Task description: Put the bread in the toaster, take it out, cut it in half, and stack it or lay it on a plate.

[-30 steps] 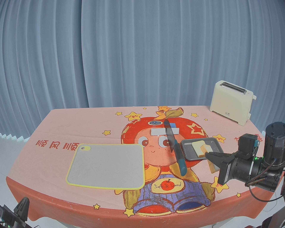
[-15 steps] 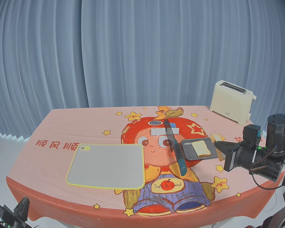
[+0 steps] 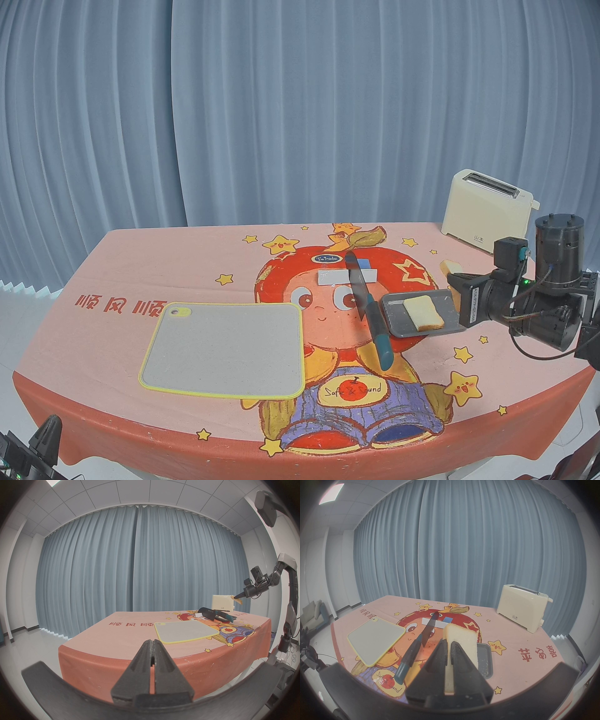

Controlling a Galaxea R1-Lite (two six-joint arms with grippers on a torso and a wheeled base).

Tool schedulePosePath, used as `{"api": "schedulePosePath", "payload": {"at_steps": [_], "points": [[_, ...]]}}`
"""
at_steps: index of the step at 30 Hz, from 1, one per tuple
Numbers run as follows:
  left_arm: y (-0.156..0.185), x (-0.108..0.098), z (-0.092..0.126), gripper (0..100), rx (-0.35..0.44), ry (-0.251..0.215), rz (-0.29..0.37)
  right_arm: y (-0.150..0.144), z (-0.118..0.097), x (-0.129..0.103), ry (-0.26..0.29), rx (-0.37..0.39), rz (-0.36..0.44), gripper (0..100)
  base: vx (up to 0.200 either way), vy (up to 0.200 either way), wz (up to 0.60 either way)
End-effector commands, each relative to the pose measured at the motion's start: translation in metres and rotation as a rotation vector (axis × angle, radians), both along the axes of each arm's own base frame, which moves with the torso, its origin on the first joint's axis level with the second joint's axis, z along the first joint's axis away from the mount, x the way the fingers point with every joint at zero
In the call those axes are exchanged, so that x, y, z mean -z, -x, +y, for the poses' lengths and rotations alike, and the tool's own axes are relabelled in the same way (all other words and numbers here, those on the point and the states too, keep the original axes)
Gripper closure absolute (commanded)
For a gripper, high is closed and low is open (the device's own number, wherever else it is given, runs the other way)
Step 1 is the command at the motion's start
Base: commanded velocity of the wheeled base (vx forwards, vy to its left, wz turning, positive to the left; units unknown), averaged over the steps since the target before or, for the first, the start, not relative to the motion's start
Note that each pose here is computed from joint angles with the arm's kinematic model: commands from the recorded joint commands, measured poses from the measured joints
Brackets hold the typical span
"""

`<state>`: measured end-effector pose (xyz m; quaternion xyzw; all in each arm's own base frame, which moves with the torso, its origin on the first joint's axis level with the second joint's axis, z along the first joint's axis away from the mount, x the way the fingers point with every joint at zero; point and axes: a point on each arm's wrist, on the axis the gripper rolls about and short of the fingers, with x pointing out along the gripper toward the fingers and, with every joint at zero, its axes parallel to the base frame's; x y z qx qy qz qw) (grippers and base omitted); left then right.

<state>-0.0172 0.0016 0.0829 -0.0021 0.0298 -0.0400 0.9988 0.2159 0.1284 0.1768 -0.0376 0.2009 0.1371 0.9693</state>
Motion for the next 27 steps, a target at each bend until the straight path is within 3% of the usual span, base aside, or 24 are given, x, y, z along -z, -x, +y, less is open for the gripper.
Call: {"api": "schedulePosePath", "payload": {"at_steps": [1, 10, 14, 20, 27], "points": [[-0.001, 0.005, 0.000, 100, 0.000, -0.001, 0.019, -0.020, 0.011, 0.011, 0.027, 0.005, 0.035, 100, 0.000, 0.000, 0.00], [-0.001, 0.005, 0.000, 100, 0.000, -0.001, 0.019, -0.038, 0.023, 0.019, 0.098, 0.004, 0.148, 100, 0.000, 0.000, 0.00], [-0.001, 0.005, 0.000, 100, 0.000, -0.001, 0.019, -0.043, 0.025, 0.020, 0.108, 0.006, 0.164, 100, 0.000, 0.000, 0.00], [-0.001, 0.005, 0.000, 100, 0.000, -0.001, 0.019, -0.056, 0.031, 0.032, 0.152, 0.013, 0.236, 100, 0.000, 0.000, 0.00], [-0.001, 0.005, 0.000, 100, 0.000, -0.001, 0.019, -0.070, 0.038, 0.049, 0.202, 0.046, 0.263, 100, 0.000, 0.000, 0.00]]}}
